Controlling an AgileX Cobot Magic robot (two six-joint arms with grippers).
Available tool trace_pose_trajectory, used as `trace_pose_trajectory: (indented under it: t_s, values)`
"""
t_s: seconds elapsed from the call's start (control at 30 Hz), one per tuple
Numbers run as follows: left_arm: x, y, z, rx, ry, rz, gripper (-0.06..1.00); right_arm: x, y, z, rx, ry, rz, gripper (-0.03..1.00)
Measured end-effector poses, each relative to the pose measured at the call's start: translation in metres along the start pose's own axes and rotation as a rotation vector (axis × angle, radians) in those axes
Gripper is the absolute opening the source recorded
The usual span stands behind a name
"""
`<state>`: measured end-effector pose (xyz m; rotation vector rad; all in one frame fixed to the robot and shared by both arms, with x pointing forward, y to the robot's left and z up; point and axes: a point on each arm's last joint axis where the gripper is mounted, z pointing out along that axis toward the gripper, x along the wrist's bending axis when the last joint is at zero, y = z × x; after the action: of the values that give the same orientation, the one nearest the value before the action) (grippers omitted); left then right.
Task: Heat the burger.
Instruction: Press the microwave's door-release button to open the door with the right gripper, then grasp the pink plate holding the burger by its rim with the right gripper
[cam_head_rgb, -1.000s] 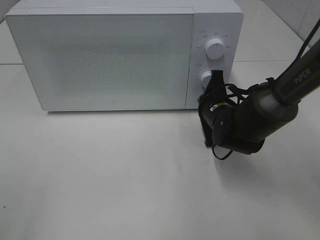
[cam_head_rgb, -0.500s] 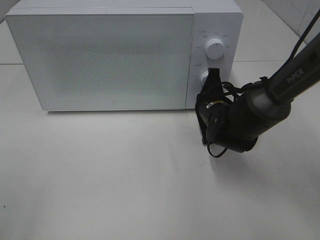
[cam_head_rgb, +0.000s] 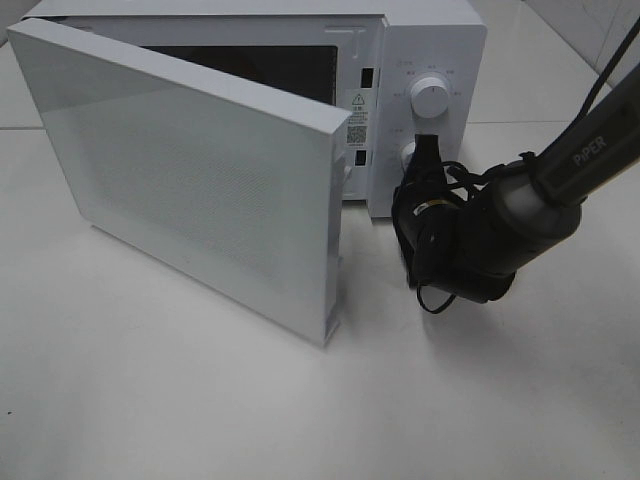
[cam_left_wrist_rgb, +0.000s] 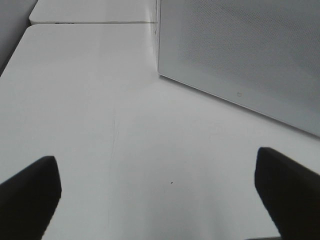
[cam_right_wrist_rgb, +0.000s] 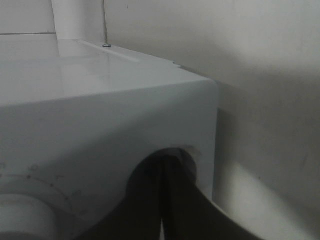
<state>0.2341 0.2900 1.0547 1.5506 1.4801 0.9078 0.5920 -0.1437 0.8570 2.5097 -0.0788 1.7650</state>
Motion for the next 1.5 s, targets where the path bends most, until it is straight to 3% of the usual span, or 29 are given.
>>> trace_pose_trajectory:
  t_s: [0.8, 1.2, 1.5]
  values:
    - [0.0, 0.0, 0.0, 0.0, 0.0, 0.0, 0.97, 0.009, 0.006, -0.012, 0.052, -0.066, -0.006, 0.0]
    - [0.0, 0.0, 0.0, 0.0, 0.0, 0.0, 0.97, 0.011, 0.014, -0.038, 0.126, -0.172, -0.137, 0.0]
    - [0.0, 0.0, 0.0, 0.0, 0.0, 0.0, 0.97, 0.018, 0.025, -0.069, 0.217, -0.251, -0.32, 0.0]
